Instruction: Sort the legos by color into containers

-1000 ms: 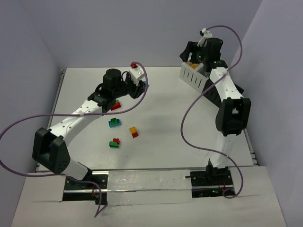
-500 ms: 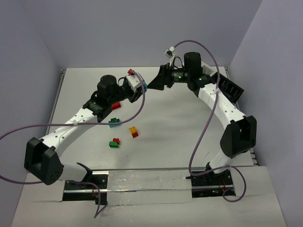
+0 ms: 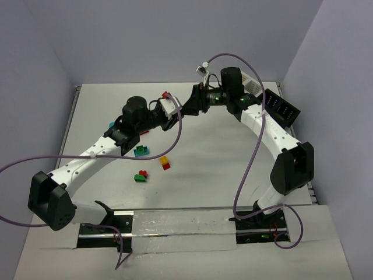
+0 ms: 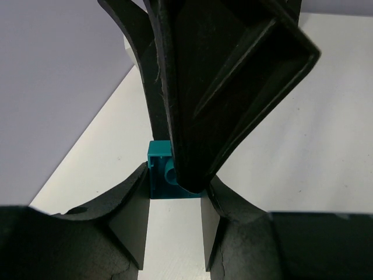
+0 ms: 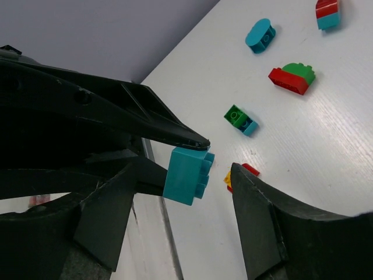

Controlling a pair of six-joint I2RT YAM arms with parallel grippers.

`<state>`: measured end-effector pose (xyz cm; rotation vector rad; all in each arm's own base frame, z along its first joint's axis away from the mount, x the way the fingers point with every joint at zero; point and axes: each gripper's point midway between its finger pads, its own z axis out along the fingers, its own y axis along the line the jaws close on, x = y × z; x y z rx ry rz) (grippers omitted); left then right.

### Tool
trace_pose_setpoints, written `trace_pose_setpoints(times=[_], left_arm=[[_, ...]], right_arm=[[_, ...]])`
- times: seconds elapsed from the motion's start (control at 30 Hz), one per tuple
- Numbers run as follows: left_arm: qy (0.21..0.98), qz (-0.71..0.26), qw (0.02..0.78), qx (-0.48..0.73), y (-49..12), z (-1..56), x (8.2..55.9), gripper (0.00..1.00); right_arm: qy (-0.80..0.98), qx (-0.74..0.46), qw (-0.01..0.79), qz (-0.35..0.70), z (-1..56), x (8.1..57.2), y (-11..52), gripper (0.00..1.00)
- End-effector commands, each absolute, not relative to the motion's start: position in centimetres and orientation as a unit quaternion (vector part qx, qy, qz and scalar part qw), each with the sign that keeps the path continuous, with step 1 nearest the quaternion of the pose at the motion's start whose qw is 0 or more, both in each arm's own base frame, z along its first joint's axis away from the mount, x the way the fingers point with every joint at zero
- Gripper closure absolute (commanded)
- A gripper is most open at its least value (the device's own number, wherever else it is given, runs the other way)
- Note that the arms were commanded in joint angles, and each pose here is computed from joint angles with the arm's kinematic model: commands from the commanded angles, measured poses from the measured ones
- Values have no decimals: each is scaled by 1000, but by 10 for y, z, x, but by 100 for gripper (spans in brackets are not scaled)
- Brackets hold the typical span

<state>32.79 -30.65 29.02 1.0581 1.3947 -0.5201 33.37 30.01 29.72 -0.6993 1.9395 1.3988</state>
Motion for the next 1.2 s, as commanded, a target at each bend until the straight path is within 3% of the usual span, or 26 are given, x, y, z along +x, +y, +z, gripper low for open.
trace_pose_setpoints(times=[0.0,0.07,0.13,0.2,0.3,0.4,0.47,0.67,0.9,1.17], left_arm=[[569,-218,651,452,-305,324,326,99],[572,-215,651,450,-305,323,328,98],[575,-212,652,446,-304,323,330,97],[581,-207,652,442,-303,321,332,84],[591,-205,652,429,-301,321,336,52],[618,-199,644,405,-297,319,344,1],[632,-193,642,390,-292,318,349,1],[674,-218,614,348,-280,312,358,1],[730,-217,569,311,-269,286,372,1],[745,-201,557,306,-269,271,389,1]], right_arm=[[722,-291,325,537,306,330,309,39],[724,-292,325,534,303,331,308,56],[725,-293,324,532,302,331,308,62],[728,-296,325,526,301,330,307,77],[736,-292,331,514,298,333,303,95],[754,-261,362,481,298,356,276,100],[762,-251,395,448,302,371,250,100],[820,-134,487,269,283,421,95,100],[859,20,507,68,263,411,-95,100],[879,76,471,-12,244,410,-169,100]])
